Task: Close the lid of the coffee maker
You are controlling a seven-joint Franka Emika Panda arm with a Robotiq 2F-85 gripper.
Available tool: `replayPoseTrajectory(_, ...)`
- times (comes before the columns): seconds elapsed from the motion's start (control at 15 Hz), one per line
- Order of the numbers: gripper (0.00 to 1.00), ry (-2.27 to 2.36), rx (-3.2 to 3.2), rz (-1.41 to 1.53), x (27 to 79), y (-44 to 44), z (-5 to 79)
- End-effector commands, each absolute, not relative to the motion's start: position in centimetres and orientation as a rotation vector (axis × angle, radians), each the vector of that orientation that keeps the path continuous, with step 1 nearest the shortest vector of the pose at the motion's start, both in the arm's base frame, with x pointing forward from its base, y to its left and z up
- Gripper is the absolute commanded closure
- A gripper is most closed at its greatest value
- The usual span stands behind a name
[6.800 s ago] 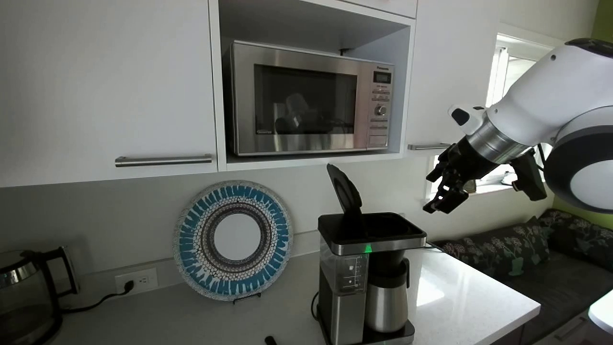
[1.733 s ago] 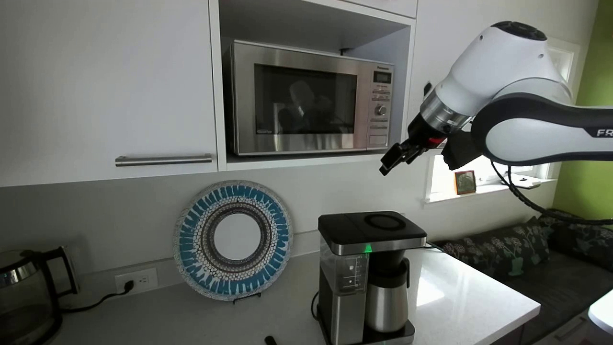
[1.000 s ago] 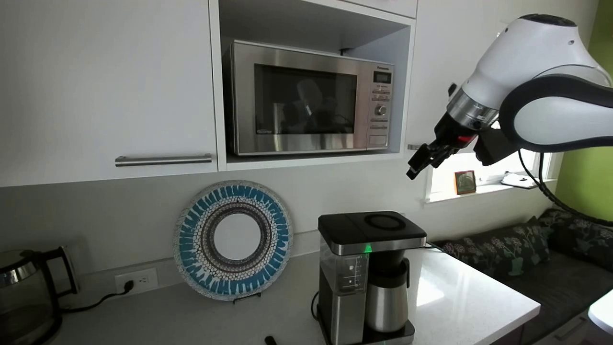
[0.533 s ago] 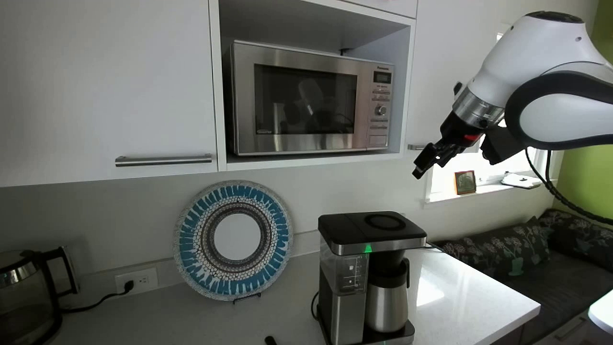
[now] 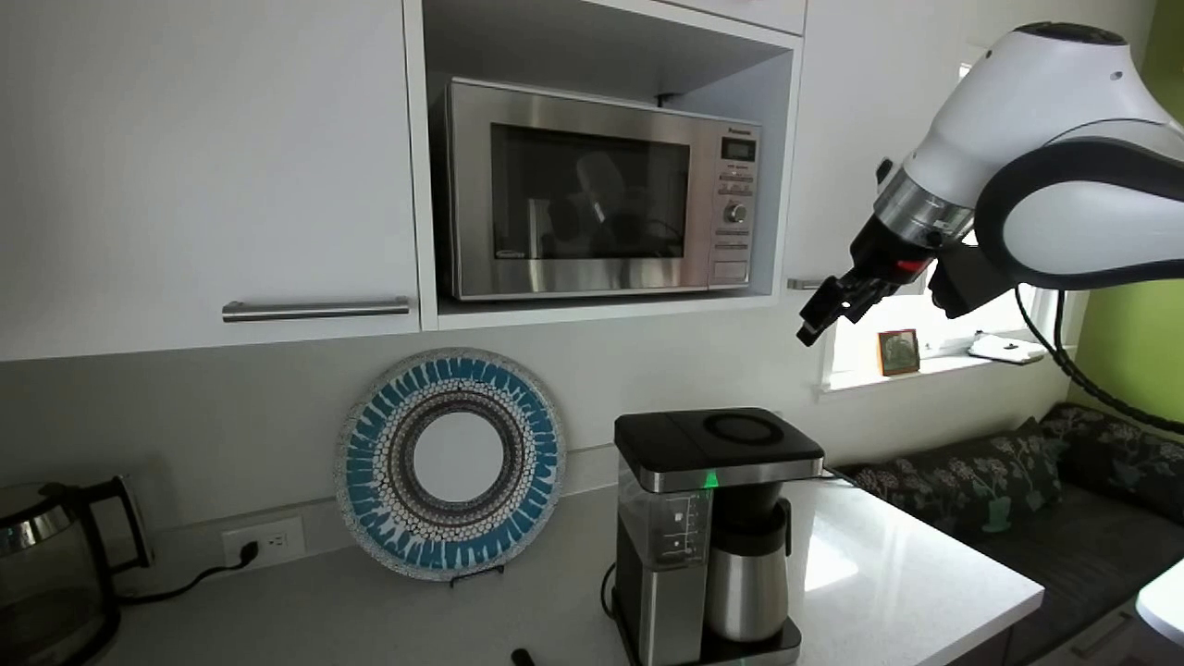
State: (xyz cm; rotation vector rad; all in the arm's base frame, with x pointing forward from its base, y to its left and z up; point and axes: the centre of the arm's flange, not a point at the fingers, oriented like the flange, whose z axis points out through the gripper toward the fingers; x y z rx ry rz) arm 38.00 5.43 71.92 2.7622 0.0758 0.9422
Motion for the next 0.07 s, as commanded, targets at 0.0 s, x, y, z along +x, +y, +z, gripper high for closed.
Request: replayPoseTrajectory(0.0, 0.0, 0.076, 2.762, 0.942, 38.0, 5.43, 71.92)
